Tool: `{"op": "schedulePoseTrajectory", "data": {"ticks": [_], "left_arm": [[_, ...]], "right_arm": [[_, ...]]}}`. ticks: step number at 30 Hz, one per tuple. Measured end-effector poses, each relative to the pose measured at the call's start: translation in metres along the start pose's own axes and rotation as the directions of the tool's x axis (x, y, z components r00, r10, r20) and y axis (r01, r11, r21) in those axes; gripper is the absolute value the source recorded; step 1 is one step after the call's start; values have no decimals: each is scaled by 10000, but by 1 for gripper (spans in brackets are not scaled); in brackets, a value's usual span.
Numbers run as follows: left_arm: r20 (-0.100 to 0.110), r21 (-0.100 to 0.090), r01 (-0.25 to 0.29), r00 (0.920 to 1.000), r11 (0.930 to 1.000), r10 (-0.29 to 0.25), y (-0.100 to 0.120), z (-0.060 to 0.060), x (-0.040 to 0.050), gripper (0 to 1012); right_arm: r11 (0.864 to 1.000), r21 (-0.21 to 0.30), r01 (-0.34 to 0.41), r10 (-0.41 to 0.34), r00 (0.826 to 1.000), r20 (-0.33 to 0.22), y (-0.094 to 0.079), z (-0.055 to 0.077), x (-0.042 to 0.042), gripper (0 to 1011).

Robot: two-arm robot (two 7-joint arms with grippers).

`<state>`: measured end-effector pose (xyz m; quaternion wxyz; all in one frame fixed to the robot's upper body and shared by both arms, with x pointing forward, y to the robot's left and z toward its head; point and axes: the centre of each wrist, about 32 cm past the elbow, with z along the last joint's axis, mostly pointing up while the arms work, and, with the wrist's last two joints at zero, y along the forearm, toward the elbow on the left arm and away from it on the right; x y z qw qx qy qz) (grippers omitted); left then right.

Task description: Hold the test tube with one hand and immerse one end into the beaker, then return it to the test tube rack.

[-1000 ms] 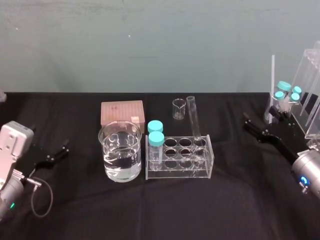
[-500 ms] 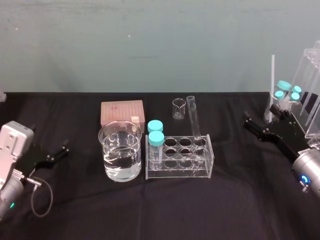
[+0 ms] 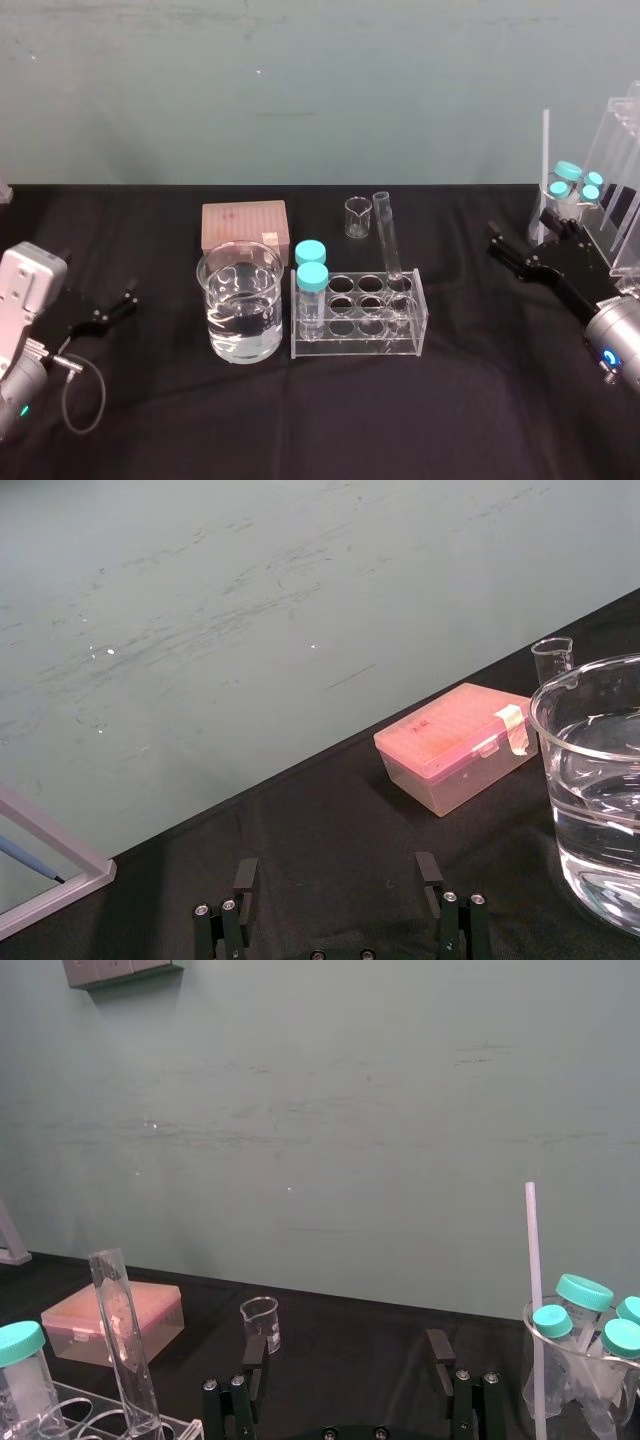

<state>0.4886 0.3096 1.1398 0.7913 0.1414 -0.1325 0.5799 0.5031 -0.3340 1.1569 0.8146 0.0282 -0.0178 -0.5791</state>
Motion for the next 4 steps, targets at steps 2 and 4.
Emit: {"op": "schedulePoseTrajectory", "data": {"ticks": [2, 4], "left_arm": [[0, 1, 1, 10000, 10000, -1, 0, 0, 0, 1000], [1, 1, 0, 10000, 10000, 0, 0, 0, 0, 1000]], "right_arm": [[10000, 3, -1, 1, 10000, -2, 0, 0, 0, 1003], [10000, 7, -4, 4, 10000, -4, 0, 0, 0, 1002]]}}
